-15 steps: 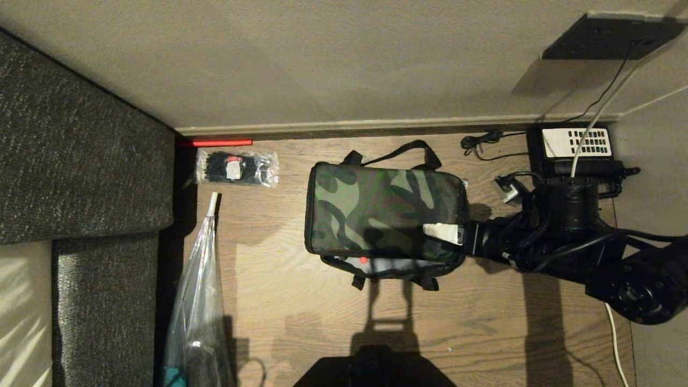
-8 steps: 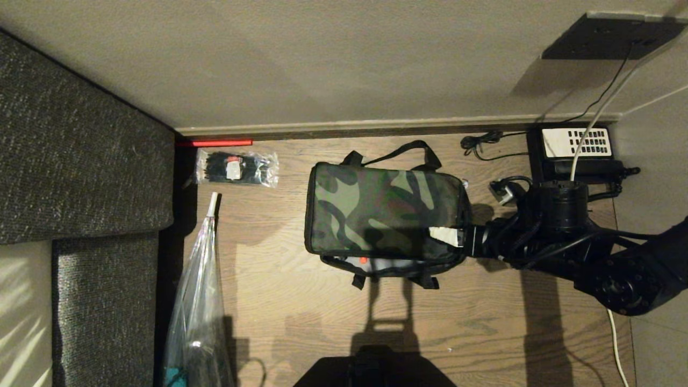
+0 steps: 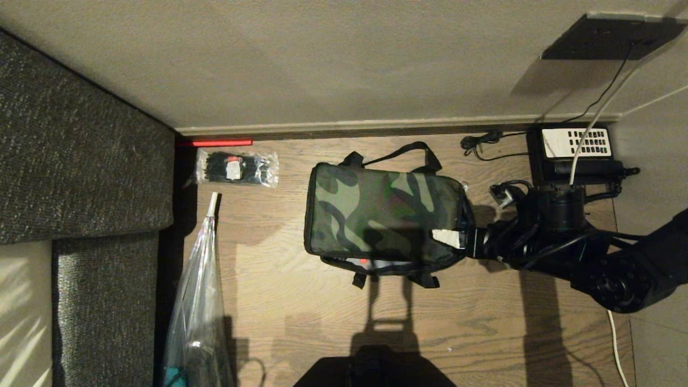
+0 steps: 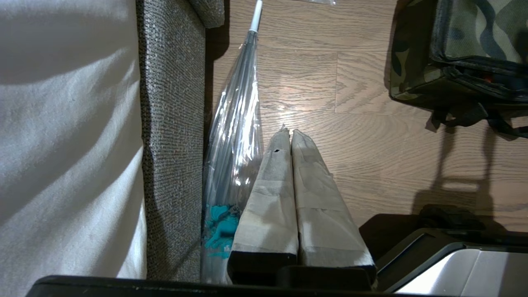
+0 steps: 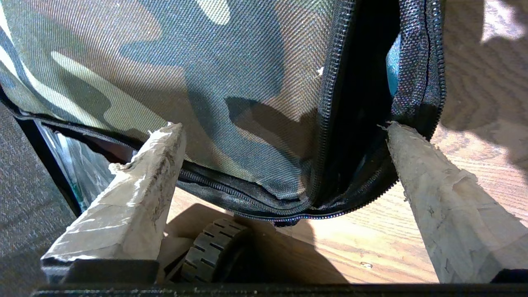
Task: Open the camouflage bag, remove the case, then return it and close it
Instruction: Open the top of the storage box
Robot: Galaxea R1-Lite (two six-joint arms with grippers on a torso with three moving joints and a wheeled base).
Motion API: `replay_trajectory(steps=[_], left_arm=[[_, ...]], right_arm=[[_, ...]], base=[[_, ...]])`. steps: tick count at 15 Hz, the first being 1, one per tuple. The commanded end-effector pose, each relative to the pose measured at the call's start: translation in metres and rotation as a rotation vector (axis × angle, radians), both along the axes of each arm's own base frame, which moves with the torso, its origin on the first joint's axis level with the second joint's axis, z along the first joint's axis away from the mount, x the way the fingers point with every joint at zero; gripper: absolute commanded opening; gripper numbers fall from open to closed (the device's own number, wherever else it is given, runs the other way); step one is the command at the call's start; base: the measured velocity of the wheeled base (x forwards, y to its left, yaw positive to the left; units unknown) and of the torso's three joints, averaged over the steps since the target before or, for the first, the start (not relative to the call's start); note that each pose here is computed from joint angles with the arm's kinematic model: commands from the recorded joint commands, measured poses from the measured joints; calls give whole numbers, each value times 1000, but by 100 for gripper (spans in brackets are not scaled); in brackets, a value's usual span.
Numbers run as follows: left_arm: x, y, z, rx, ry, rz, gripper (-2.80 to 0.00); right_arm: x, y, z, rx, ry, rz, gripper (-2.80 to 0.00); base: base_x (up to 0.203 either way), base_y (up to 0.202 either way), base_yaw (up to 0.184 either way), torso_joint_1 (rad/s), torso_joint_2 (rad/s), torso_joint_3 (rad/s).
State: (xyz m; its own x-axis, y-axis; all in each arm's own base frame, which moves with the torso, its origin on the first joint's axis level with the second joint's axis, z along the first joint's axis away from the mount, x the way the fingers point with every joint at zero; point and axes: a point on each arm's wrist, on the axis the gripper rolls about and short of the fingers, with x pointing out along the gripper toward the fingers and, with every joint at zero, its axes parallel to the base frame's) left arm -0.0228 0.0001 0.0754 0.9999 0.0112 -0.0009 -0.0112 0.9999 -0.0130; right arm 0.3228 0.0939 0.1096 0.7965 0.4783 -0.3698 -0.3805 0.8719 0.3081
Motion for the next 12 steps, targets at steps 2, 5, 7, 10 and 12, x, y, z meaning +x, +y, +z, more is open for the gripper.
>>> replay_trajectory(steps=[2,5,7,10,12], left_arm=[[0,0,-1,-1,1,1,-280],[0,0,-1,-1,1,1,-280],[0,0,-1,-1,1,1,-280],[0,0,-1,-1,1,1,-280],[0,0,-1,-1,1,1,-280]], right_arm=[[3,4,-2,9,4,8,0],[-1,23,0,52,15,45,0],[2,30,6,97,-7,46,0],[3,32,12,134,-10,41,0],[3,35,26,217,-11,25,0]], base=[[0,0,0,0,0,0],[0,0,0,0,0,0],[0,0,0,0,0,0],[0,0,0,0,0,0],[0,0,0,0,0,0]])
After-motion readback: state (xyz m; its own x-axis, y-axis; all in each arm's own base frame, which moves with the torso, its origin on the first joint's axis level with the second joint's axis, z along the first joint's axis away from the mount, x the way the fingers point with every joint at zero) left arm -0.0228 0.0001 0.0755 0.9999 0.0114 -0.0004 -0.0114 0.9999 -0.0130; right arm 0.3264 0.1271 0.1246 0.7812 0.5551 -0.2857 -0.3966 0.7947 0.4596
